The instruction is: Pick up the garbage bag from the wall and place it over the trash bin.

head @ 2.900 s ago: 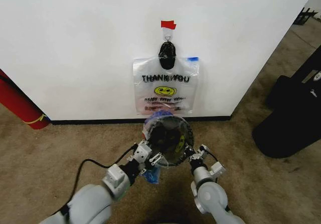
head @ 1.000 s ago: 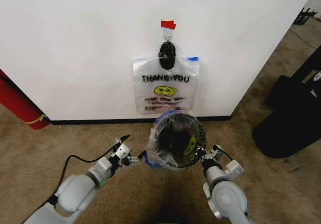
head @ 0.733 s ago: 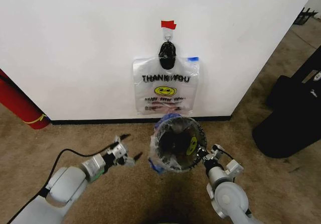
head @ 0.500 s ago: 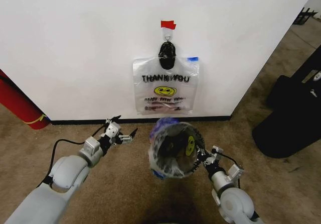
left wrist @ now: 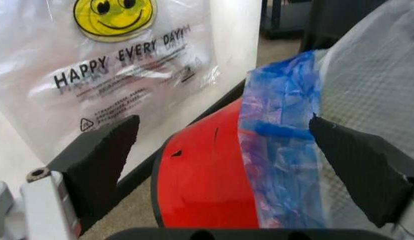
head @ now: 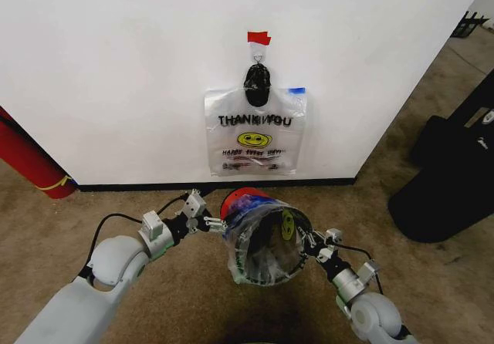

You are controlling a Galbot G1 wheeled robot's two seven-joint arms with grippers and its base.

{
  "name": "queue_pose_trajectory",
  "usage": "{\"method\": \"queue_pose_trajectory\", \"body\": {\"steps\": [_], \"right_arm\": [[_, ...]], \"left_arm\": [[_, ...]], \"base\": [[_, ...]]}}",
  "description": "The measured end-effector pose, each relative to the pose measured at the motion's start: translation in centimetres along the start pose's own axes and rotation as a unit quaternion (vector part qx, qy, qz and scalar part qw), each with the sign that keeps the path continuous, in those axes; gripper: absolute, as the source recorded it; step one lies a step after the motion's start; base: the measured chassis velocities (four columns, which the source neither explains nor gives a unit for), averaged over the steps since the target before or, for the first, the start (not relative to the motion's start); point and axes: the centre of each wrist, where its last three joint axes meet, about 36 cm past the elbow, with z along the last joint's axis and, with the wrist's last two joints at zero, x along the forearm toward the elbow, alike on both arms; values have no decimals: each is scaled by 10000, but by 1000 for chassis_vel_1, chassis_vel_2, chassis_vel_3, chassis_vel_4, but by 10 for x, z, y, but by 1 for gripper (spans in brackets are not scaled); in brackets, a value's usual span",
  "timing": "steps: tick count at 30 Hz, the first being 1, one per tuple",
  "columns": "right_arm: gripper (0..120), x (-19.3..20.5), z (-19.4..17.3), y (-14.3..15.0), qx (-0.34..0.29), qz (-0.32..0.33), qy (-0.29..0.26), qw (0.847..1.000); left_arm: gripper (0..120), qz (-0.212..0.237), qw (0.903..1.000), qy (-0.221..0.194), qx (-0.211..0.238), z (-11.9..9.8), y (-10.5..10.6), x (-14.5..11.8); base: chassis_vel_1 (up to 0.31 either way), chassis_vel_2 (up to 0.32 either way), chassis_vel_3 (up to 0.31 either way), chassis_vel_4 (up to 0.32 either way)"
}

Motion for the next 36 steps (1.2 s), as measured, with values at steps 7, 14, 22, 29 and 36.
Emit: {"method": "queue_pose_trajectory", "body": {"steps": [7,14,22,29,36], "right_arm": [[0,0,-2,10,-33,-128,-50,9999],[0,0,-4,18,-45,-307,-92,9995],[0,-1,-3,21,24,-347,-181,9992],[0,-3,0,15,151,-235,-222,9994],[0,-6,0,16,188,-174,-261,9993]], "left_arm": [[100,-266,9995,123,-105,6,9,-10],[100,-653,9973,271,-172,11,20,-19],[100,-1209,9926,9,-73,6,28,-18],[100,-156,9992,-369,-18,-13,26,1],[100,263,9989,-241,-304,-3,28,1]], "base": [[0,0,0,0],[0,0,0,0],[0,0,0,0],[0,0,0,0],[0,0,0,0]]}}
